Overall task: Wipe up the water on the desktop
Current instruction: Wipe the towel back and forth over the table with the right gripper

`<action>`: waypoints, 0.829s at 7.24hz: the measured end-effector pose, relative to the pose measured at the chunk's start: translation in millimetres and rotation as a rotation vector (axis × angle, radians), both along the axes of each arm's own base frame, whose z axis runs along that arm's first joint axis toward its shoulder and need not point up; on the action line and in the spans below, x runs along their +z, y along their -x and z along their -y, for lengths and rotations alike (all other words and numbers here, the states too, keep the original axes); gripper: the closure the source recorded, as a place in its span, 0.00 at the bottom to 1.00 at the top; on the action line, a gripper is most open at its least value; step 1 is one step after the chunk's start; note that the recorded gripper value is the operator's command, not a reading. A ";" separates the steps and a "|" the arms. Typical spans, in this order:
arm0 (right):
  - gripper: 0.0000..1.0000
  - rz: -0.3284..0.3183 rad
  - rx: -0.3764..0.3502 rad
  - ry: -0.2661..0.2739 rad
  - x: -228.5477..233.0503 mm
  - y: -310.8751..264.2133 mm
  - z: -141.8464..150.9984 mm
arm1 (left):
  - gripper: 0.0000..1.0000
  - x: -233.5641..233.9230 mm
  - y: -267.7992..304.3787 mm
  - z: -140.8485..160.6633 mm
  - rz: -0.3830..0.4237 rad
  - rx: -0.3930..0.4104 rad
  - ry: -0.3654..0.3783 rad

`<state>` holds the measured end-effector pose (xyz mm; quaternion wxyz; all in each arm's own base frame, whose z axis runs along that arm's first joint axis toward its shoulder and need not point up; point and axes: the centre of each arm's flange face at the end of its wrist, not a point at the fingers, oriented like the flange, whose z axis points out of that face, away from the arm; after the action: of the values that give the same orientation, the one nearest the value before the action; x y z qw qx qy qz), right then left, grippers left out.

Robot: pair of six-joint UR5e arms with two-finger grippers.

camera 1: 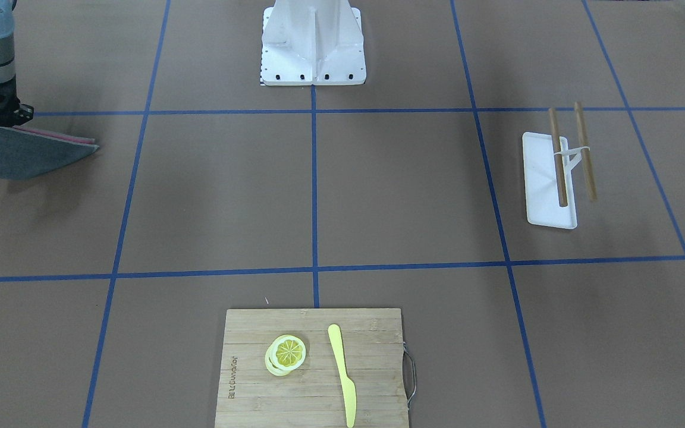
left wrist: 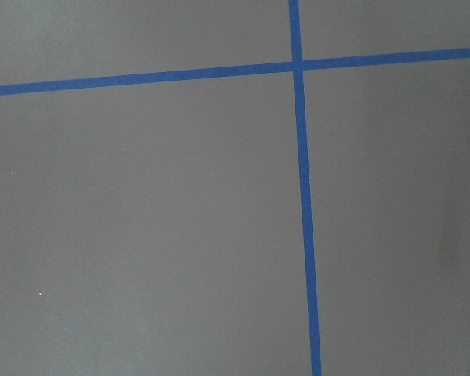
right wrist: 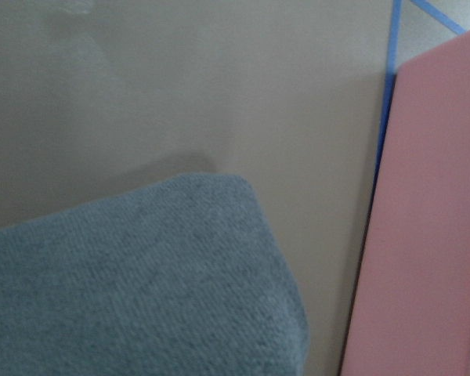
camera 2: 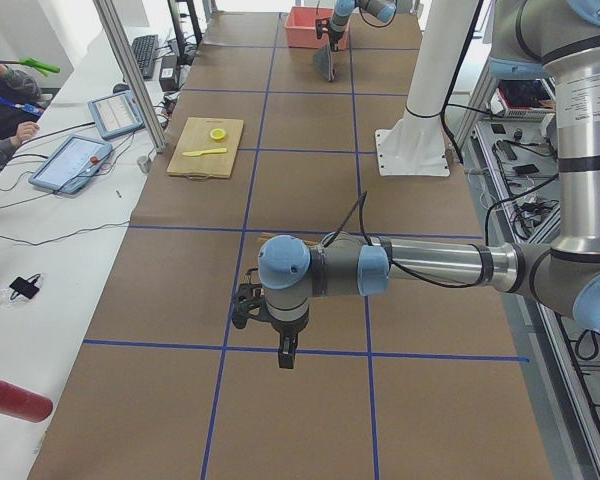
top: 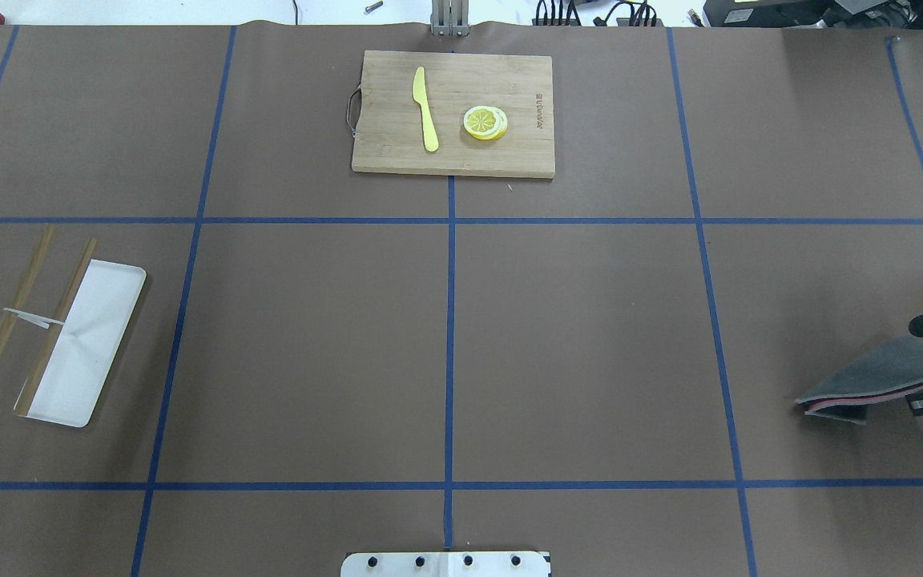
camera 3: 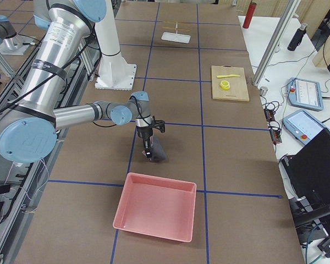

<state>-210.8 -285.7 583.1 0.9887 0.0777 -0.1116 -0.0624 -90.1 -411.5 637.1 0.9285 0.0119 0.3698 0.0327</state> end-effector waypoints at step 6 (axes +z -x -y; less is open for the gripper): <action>1.00 0.225 0.031 -0.035 -79.8 100.5 25.3 | 0.01 0.8 -0.2 0.4 0.000 0.000 0.002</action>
<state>-311.3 -311.1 503.4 0.9693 0.1033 -0.2194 -0.0400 -89.9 -412.0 637.9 0.9285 0.0110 0.3697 0.0326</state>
